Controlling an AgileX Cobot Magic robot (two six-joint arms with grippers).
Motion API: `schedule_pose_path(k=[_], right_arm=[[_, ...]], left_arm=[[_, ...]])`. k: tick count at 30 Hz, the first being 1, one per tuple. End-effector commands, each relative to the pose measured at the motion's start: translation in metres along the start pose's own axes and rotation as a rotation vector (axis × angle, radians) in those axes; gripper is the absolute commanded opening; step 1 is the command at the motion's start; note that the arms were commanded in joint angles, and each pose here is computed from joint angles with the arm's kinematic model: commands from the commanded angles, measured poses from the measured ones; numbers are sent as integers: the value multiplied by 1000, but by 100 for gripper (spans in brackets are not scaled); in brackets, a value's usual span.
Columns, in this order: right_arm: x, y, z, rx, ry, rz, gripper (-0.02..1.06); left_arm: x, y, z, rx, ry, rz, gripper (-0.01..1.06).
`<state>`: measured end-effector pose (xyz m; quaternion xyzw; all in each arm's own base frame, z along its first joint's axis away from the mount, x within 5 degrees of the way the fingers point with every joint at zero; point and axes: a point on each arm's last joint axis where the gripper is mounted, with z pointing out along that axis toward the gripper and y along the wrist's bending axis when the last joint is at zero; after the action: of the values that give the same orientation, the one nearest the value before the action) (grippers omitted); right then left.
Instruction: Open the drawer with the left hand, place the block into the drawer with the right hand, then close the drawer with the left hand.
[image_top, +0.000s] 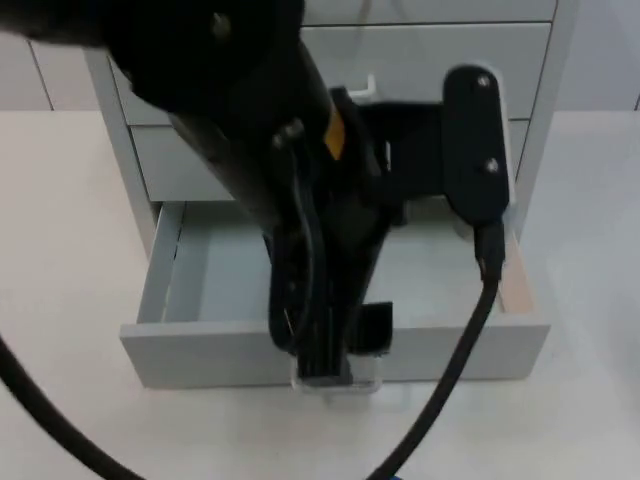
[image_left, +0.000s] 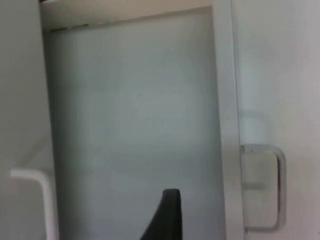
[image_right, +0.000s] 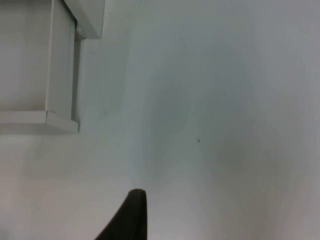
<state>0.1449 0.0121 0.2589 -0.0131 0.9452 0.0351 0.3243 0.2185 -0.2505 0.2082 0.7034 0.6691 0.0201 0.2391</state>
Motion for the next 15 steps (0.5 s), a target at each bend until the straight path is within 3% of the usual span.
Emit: schedule_pose_path(k=[1,4,8,9,13,14,15], right_arm=[[-1,0,-2,0,-6,-5,105],[-1,0,-2,0,-6,-5,105],[-1,0,-2,0,-1,-5,105],[-1,0,-2,0,-1,-5,105],[-1,0,-2,0,2,-5,105],[-1,0,-2,0,2,-5,105],[-1,0,-2,0,2,-5,105]], left_arm=[[2,2,-14,-8,4,-62,80],[5,5,-22,-13,-5,-110,80],[36,29,-38,-13,2,-403,80],[36,29,-38,-13,2,-403,80],[76,52,-59,20,-29,-730,80],[76,52,-59,20,-29,-730,80],[88,58,-67,14,-47,-809,80]])
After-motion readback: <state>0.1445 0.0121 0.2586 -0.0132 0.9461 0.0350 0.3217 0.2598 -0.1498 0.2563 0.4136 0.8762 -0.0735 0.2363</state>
